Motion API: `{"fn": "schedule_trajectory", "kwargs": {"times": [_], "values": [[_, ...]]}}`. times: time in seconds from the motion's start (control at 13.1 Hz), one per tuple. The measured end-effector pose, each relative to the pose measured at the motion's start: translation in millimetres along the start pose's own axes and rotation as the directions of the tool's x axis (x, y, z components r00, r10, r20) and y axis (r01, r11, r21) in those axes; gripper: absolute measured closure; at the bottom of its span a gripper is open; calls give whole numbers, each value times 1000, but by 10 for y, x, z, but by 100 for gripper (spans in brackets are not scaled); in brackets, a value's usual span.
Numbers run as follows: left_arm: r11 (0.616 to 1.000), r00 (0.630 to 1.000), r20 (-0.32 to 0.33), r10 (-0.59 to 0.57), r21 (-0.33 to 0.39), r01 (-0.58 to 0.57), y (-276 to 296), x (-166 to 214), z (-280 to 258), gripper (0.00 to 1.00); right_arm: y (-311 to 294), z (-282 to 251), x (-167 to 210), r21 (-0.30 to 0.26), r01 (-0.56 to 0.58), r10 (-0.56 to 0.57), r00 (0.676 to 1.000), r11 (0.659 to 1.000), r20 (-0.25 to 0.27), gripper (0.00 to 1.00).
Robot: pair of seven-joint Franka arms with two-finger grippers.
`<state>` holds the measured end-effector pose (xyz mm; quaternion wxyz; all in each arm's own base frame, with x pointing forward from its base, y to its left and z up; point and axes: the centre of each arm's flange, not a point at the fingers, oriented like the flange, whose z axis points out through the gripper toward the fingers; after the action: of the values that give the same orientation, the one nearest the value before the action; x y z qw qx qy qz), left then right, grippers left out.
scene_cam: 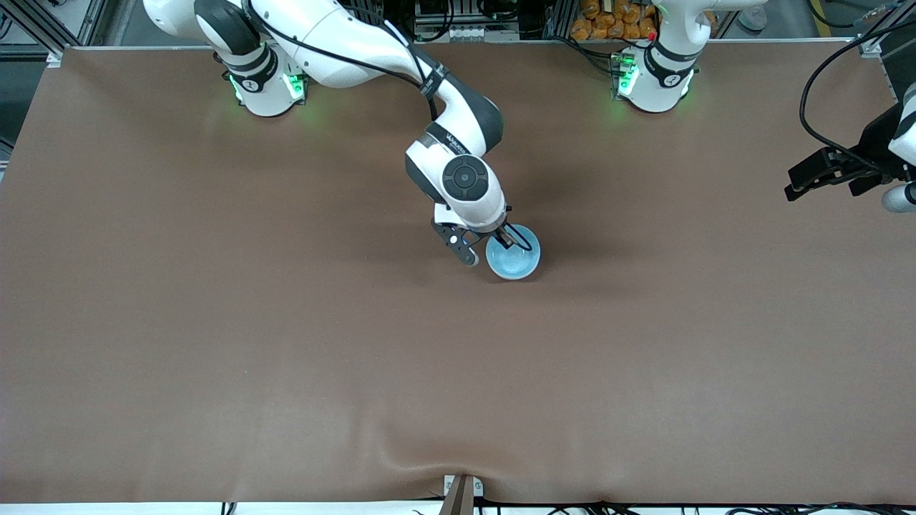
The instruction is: Stack pink and blue bowls on white bowl
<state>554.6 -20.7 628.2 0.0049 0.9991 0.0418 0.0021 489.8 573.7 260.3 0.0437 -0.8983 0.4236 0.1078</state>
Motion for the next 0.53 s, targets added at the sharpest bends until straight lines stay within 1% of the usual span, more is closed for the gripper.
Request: {"fn": "schedule_trajectory", "kwargs": {"times": [0.23, 0.31, 0.38, 0.53], "values": [[1000, 1000, 1, 0, 0, 0, 0, 0, 3, 0, -7, 146, 31, 1, 0, 0, 1000, 1000, -7, 98], [1000, 1000, 1, 0, 0, 0, 0, 0, 3, 0, -7, 173, 50, -1, -2, 2, 1000, 1000, -10, 93], [1000, 1000, 1, 0, 0, 0, 0, 0, 3, 0, -11, 196, 91, -2, -6, 6, 1000, 1000, -16, 84], [1000, 1000, 2, 0, 0, 0, -1, 0, 10, 0, -25, 190, 152, 2, -9, 9, 1000, 1000, -28, 60]]}}
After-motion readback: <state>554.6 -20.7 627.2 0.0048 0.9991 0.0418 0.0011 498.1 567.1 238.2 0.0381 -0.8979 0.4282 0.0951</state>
